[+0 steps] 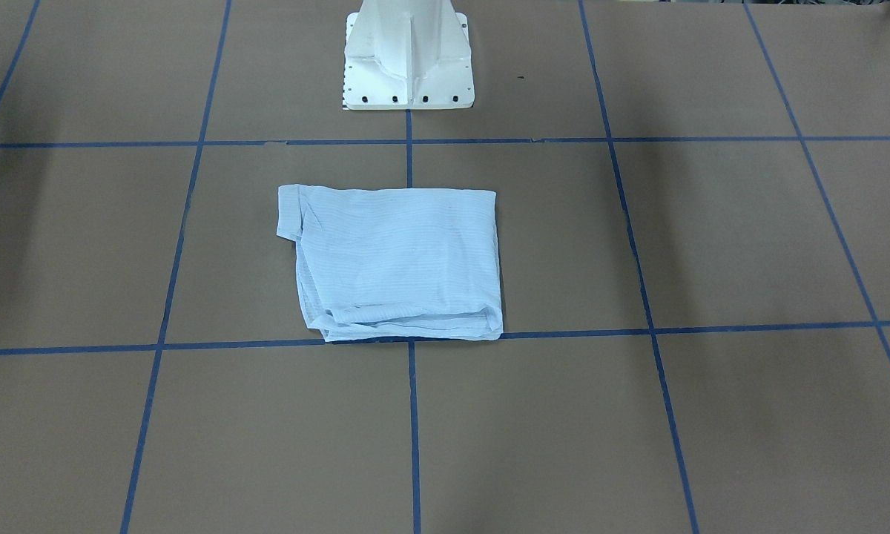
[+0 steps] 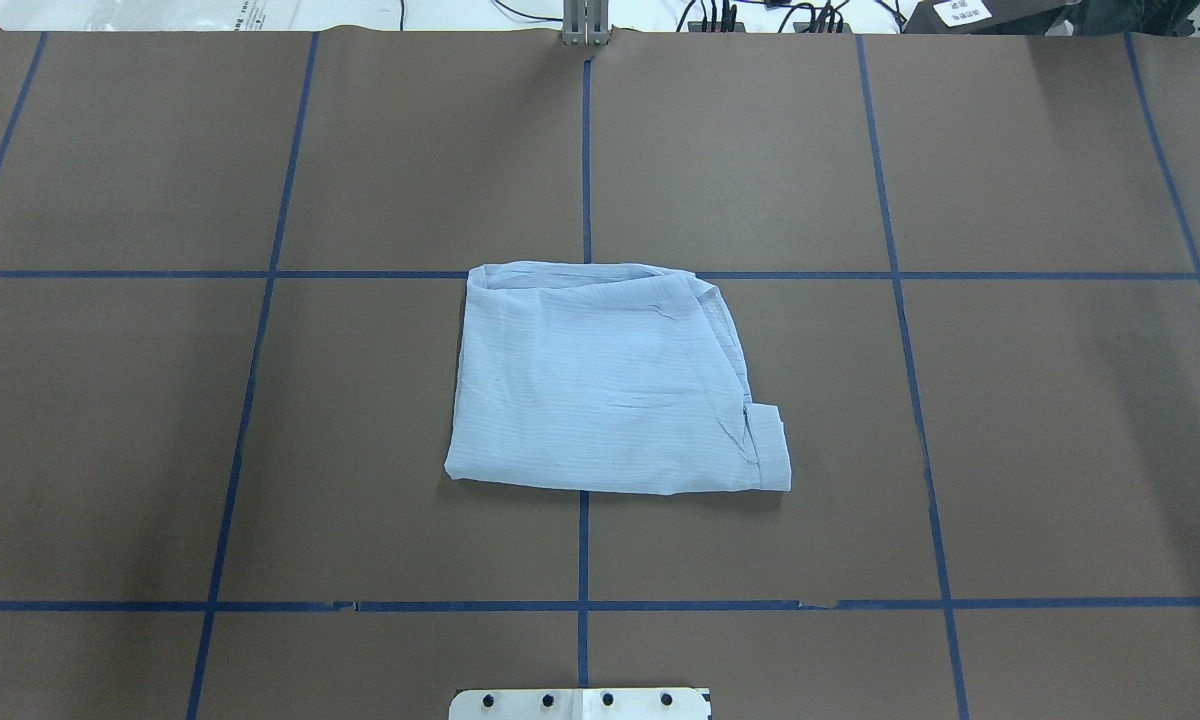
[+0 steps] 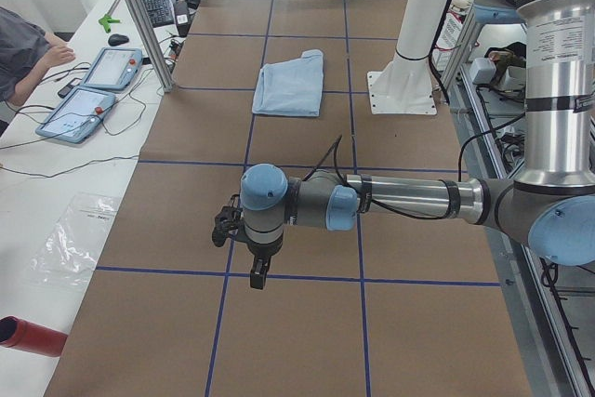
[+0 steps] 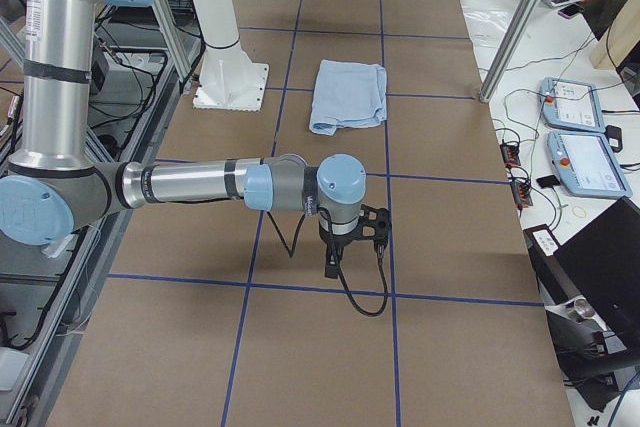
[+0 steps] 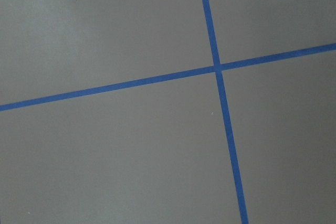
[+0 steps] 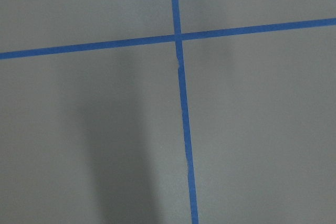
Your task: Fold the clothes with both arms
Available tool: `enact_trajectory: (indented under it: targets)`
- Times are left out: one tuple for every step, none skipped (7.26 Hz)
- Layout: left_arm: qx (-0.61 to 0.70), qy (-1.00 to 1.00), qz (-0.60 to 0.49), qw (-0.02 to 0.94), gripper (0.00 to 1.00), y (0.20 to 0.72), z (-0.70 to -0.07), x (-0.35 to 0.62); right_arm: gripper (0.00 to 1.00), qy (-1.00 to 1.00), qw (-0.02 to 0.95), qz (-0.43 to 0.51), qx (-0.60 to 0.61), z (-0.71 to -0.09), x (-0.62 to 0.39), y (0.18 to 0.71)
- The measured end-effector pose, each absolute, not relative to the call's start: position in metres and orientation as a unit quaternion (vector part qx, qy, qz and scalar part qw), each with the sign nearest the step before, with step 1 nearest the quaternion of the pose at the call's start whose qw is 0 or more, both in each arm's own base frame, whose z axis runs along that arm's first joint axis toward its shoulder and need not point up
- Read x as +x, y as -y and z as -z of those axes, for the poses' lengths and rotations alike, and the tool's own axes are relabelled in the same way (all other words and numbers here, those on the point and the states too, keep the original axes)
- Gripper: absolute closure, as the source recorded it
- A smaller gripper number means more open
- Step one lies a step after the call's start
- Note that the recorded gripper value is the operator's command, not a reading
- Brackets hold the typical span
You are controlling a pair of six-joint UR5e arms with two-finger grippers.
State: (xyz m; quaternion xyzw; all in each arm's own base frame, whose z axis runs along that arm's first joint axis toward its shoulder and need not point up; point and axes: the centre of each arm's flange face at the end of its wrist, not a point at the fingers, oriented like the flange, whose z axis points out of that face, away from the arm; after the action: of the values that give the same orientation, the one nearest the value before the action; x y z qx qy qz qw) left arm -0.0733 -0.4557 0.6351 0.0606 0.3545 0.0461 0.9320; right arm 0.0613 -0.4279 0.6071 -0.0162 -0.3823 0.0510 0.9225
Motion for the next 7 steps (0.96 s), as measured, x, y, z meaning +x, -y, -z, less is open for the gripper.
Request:
enact_trajectory:
  targets:
    - [0.056,-0.360,-0.037,0.930,0.00,0.455,-0.637,-0.072,0.00,0.382,0.922,-0.052,-0.018,-0.609,0.061,0.427]
    - [0.053,-0.362,-0.034,0.930,0.00,0.454,-0.638,-0.071,0.00,0.383,0.922,-0.052,-0.019,-0.610,0.061,0.426]
    - [0.053,-0.362,-0.033,0.930,0.00,0.454,-0.639,-0.071,0.00,0.385,0.921,-0.053,-0.021,-0.612,0.061,0.424]
    - [0.052,-0.362,-0.033,0.930,0.00,0.454,-0.639,-0.071,0.00,0.392,0.918,-0.054,-0.024,-0.613,0.060,0.423]
    - [0.052,-0.362,-0.033,0.930,0.00,0.454,-0.639,-0.070,0.00,0.398,0.915,-0.055,-0.027,-0.616,0.059,0.420]
    - [0.051,-0.362,-0.033,0.930,0.00,0.454,-0.639,-0.070,0.00,0.401,0.914,-0.056,-0.030,-0.618,0.058,0.417]
    - [0.052,-0.361,-0.033,0.930,0.00,0.454,-0.639,-0.070,0.00,0.402,0.913,-0.057,-0.033,-0.621,0.058,0.415]
